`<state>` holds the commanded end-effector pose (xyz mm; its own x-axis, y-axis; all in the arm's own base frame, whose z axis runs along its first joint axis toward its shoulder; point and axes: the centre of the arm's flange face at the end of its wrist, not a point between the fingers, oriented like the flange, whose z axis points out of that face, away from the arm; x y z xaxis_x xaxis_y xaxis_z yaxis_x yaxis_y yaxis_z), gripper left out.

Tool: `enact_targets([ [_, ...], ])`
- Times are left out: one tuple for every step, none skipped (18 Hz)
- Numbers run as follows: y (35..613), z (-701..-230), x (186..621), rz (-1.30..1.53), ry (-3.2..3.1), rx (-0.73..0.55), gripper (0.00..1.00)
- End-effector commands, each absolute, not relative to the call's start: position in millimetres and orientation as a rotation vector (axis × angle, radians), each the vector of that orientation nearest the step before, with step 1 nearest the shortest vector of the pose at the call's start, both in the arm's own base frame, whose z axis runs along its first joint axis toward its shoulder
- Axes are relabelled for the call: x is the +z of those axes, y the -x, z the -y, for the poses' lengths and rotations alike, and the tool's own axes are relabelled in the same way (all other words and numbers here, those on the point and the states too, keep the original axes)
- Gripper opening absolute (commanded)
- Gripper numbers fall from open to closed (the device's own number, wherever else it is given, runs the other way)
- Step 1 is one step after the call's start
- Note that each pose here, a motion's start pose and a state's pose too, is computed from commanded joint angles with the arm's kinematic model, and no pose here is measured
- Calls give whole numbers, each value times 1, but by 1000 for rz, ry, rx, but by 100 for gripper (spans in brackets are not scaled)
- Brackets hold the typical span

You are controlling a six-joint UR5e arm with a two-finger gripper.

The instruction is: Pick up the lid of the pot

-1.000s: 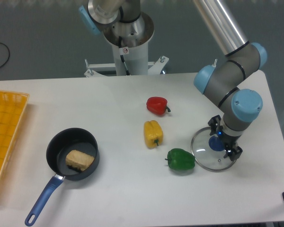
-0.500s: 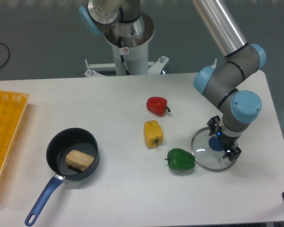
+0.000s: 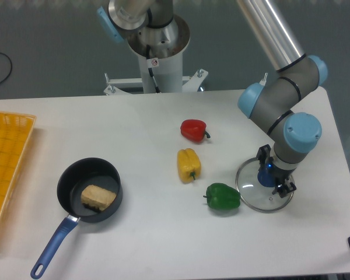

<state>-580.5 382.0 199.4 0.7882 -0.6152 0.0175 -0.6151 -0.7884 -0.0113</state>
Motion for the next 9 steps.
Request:
enact_targets([
  [581, -382, 200, -1018, 2967, -29, 78],
  [581, -382, 200, -1016, 2967, -29, 78],
  [581, -382, 200, -1016, 2967, -29, 78],
  [581, -382, 200, -1015, 2966, -30, 78],
  [580, -382, 200, -1013, 2968, -29, 78],
  [581, -382, 201, -1013, 2968, -27, 78],
  [580, -382, 201, -1011, 2967, -27, 78],
  [580, -382, 203, -1011, 2967, -25, 77],
  [580, -382, 204, -1011, 2967, -22, 77],
])
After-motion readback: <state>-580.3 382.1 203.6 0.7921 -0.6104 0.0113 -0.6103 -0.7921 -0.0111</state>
